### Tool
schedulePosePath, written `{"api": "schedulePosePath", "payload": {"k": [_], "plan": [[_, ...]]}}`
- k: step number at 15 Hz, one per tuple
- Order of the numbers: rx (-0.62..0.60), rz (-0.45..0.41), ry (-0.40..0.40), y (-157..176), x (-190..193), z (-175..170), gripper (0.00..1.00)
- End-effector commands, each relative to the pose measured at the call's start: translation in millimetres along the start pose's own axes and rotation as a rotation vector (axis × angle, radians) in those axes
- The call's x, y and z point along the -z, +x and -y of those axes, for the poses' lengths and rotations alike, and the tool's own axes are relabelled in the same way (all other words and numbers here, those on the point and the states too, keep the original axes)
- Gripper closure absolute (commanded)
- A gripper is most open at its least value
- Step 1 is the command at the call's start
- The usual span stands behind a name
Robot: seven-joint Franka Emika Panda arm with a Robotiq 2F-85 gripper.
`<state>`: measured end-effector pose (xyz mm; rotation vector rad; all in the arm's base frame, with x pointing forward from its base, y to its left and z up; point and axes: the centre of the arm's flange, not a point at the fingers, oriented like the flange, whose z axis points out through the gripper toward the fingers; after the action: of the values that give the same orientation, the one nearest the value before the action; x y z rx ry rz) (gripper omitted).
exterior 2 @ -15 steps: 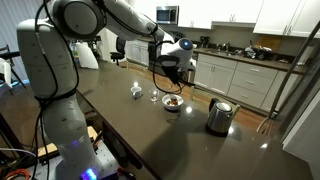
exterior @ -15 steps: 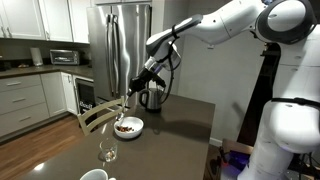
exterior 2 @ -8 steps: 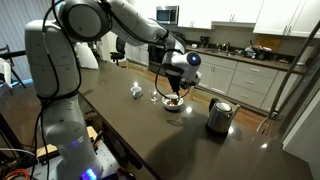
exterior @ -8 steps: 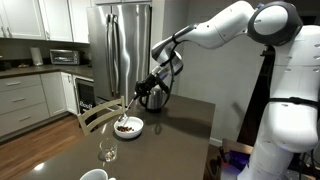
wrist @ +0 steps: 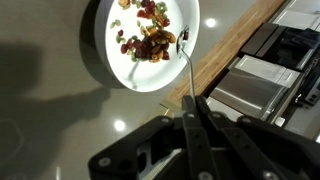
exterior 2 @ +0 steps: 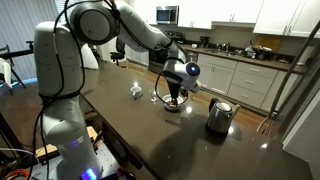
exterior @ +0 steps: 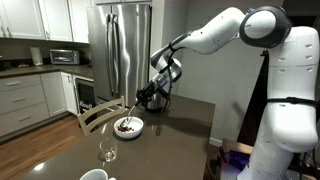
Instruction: Use the spoon to put some of the contents in the white bowl into the glass
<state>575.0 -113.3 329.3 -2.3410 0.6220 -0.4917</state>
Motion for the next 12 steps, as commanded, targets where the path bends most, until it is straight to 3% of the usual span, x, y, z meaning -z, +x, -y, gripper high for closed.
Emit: {"api": "schedulePosePath", "payload": {"k": [1,12], "plan": [[0.027,-0.044,-0.023,-1,0,-2,0.95],[-0.02,-0.057,-0.046,-16,1,-23,0.95]]}}
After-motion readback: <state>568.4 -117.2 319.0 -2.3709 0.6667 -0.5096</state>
